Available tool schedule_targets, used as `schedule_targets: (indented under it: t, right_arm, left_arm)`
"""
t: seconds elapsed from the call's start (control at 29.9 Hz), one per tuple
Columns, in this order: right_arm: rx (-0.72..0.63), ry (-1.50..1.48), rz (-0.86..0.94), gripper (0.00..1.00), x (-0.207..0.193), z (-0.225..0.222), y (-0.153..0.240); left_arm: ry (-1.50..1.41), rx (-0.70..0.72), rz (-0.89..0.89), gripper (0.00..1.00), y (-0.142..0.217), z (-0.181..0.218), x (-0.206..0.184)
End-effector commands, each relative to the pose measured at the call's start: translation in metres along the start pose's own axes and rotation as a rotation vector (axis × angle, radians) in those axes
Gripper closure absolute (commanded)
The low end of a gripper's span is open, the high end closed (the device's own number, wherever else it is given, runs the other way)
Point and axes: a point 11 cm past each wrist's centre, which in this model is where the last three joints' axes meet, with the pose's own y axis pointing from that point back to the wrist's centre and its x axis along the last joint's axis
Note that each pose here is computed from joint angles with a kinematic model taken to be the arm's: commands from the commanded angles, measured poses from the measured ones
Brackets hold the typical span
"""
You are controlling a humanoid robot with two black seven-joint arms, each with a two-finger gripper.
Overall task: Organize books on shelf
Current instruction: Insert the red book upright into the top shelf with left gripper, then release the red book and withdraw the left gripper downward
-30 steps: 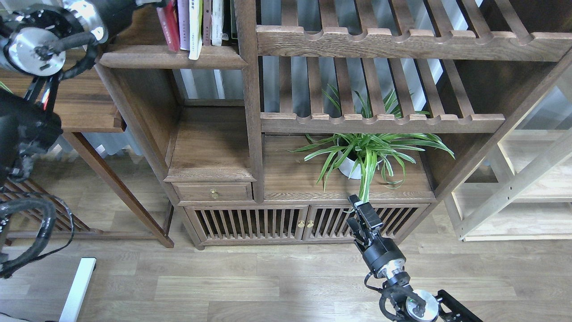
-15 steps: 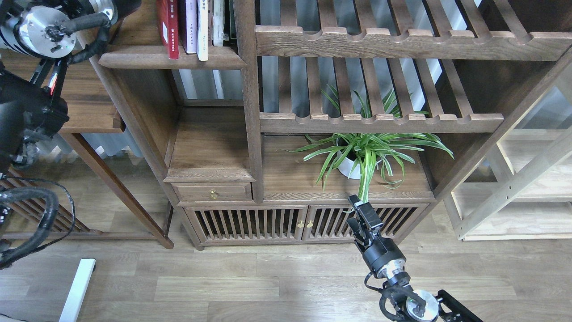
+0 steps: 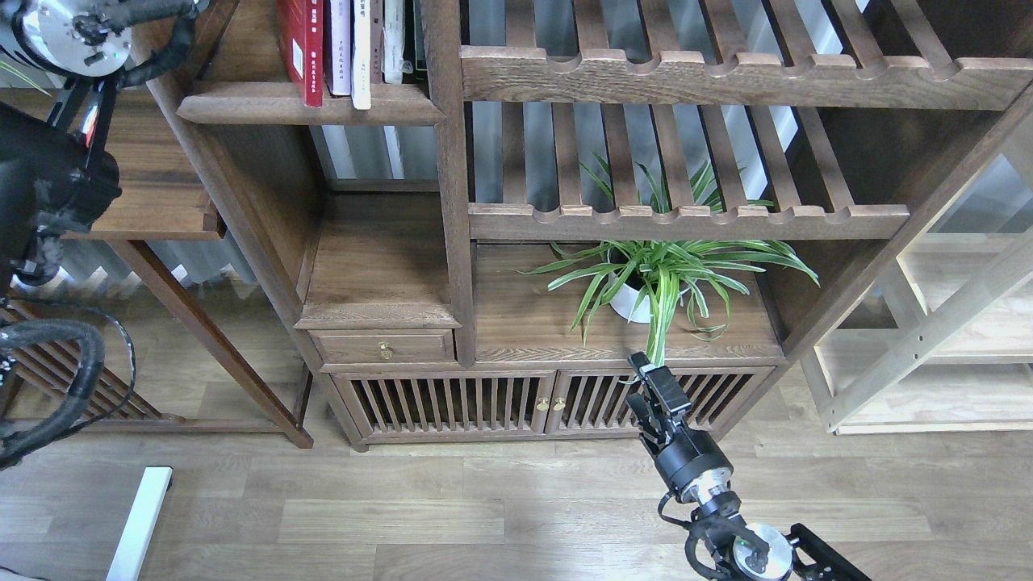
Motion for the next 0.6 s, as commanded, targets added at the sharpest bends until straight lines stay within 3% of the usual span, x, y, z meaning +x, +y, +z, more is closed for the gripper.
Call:
schedule_targets:
  t: [0.0,0.3,0.57]
  right_arm:
    - [0.000,0.000,0.000,0.01,0.000,0.000,0.000]
    - [-0.002,0.000,-0.001,0.01,0.000,0.001,0.000]
    - [-0.004,0.000,-0.004,0.01,-0.001,0.001,0.000]
  left_arm:
    - [-0.008,-0.027,-0.008,0.33,0.003,0.010,-0.006]
    - [-0.058,-0.085,0.034,0.30,0.026,0.031,0.006]
    - [-0.099,-0.117,0.037,0.28,0.065,0.019,0.015]
